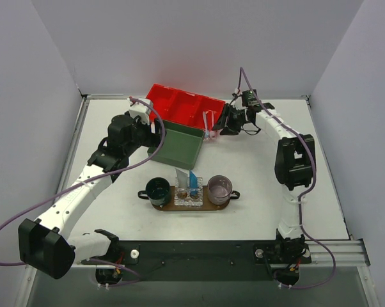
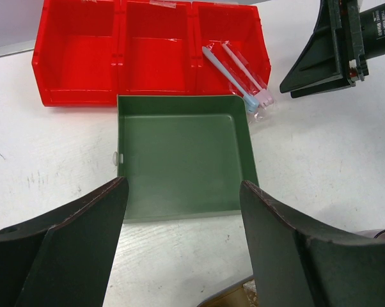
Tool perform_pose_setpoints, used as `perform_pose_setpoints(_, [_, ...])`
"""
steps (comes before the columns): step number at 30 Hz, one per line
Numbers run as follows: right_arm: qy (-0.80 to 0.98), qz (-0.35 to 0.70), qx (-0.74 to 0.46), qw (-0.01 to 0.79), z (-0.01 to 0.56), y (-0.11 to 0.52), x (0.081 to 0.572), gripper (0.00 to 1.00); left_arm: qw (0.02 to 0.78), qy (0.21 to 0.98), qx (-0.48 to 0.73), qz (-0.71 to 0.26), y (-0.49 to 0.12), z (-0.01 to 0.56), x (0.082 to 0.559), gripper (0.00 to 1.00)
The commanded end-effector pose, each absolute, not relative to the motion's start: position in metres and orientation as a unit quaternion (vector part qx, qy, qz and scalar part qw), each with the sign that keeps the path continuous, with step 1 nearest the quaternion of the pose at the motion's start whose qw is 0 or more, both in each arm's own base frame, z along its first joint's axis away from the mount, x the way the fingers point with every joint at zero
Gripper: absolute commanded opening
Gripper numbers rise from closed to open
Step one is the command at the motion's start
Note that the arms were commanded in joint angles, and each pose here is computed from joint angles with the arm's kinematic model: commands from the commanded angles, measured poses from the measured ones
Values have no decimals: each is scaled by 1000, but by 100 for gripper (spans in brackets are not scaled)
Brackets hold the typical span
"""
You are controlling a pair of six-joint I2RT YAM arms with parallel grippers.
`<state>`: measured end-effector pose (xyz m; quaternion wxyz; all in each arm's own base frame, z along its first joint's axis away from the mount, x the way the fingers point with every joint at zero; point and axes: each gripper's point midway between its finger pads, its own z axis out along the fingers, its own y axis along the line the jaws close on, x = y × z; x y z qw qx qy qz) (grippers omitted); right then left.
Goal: Prepare toiletry sets of a toothbrush and toothpaste on the tray
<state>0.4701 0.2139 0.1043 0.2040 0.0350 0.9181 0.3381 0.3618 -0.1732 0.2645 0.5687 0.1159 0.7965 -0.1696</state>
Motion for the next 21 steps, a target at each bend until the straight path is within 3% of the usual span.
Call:
perform_pose_setpoints(1, [913,356,41,195,107,228,475,43,593,778,119,-171,-176,289,367,81])
perform_pose_setpoints(6, [911,361,36,198,111,237,476,41,591,780,120,-169,-175,287,368,81])
perform_pose_setpoints(13, [903,358,47,233,140,197,478,44,590,781,121,-166,-175,285,369,80])
perform_pose_setpoints(21, [908,365,42,201,112,189,476,43,585,784,121,-167,-176,281,370,80])
